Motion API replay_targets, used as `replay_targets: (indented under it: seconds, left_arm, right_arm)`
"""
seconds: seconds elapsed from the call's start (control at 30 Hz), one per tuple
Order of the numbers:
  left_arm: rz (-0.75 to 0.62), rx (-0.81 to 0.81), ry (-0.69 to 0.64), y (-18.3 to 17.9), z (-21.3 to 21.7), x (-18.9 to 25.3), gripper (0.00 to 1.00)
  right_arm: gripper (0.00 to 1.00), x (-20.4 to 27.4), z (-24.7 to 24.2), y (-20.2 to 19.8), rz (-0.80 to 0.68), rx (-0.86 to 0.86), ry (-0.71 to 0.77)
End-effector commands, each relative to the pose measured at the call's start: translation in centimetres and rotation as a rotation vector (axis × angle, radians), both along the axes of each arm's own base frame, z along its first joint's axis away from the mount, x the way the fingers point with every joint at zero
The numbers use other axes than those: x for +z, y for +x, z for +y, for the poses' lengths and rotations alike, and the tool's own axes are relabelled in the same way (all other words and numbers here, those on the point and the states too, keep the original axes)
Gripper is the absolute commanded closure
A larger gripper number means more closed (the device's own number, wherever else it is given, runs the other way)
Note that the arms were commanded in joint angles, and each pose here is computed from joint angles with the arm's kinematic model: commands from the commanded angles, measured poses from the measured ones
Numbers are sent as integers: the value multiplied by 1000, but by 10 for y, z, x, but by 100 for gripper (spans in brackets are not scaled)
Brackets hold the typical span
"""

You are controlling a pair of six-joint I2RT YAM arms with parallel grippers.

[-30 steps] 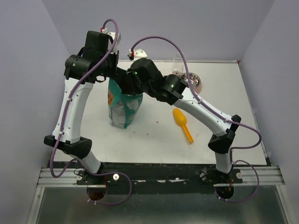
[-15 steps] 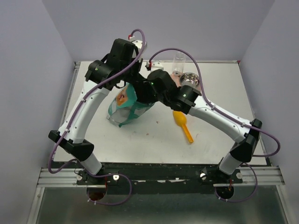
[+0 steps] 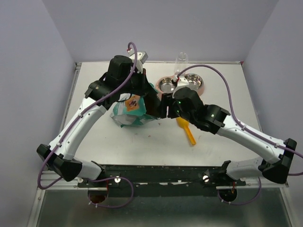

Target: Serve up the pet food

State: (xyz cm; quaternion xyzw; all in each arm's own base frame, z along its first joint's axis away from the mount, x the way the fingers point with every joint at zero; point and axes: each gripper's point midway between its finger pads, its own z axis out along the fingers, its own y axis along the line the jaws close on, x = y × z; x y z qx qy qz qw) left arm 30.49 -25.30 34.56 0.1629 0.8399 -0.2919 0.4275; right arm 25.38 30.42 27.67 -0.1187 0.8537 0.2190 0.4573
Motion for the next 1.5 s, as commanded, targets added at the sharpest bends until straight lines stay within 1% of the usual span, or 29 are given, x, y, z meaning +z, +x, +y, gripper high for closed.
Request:
replay_targets:
  seconds: [0.0, 0.1, 0.17, 0.27, 0.33, 0.4, 0.6, 0.7, 0.8, 0.83, 0.9, 0.93, 1.03, 1.1, 1.2, 1.23, 1.3, 1.37, 1.47]
  left_arm:
    - [-30, -118, -279, -28, -29, 44, 100]
    - [15, -110, -285, -32, -30, 29, 100]
    - [29, -100, -276, -33, -28, 18, 100]
    - [41, -90, -261, -33, -26, 7, 100]
    - [36, -94, -255, -34, -25, 7, 100]
    - [24, -96, -241, -33, -24, 12, 100]
    - [-64, -69, -192, -23, -15, 33, 100]
    - [-119, -28, -148, -17, -5, 34, 100]
    - [-140, -31, -157, -17, -5, 33, 100]
    - [-121, -26, -163, -18, -6, 30, 100]
    - [-112, -21, -151, -17, -5, 23, 100]
    - [-104, -2, -134, -15, -2, 18, 100]
    - [-38, 53, -70, -13, 7, -3, 100]
    - [13, 81, -68, -14, 10, -14, 100]
    - [34, 90, -92, -12, 7, -21, 100]
    - [44, 92, -92, -10, 7, -24, 100]
    - [72, 87, -92, -7, 4, -28, 100]
    - [93, 84, -94, -2, 1, -31, 100]
    - [125, 100, -135, 11, 2, -29, 100]
  right_arm:
    - [33, -16, -3, -17, 51, 0, 111]
    - [37, -40, -6, -23, 75, 3, 127]
    - [41, -45, -2, -24, 81, 11, 142]
    - [51, -54, 2, -22, 91, 10, 121]
    - [50, -52, 4, -20, 78, 10, 133]
    - [43, -39, 10, -21, 62, 54, 146]
    - [33, -3, 22, -26, 25, 153, 157]
    - [23, 21, 23, -24, -37, 184, 164]
    - [17, 55, 22, -24, -117, 214, 195]
    - [10, 67, 19, -24, -148, 206, 218]
    - [5, 87, 8, -22, -196, 167, 246]
    - [0, 97, 1, -22, -217, 146, 256]
    - [0, 131, -31, -21, -278, 38, 288]
    - [0, 141, -55, -19, -323, -35, 269]
    - [0, 115, -96, -8, -270, -238, 126]
    - [0, 102, -105, -7, -254, -267, 72]
    - [0, 80, -116, -5, -207, -292, 16]
    - [0, 55, -127, 2, -134, -323, 12]
    - [0, 3, -125, 22, 48, -243, 13]
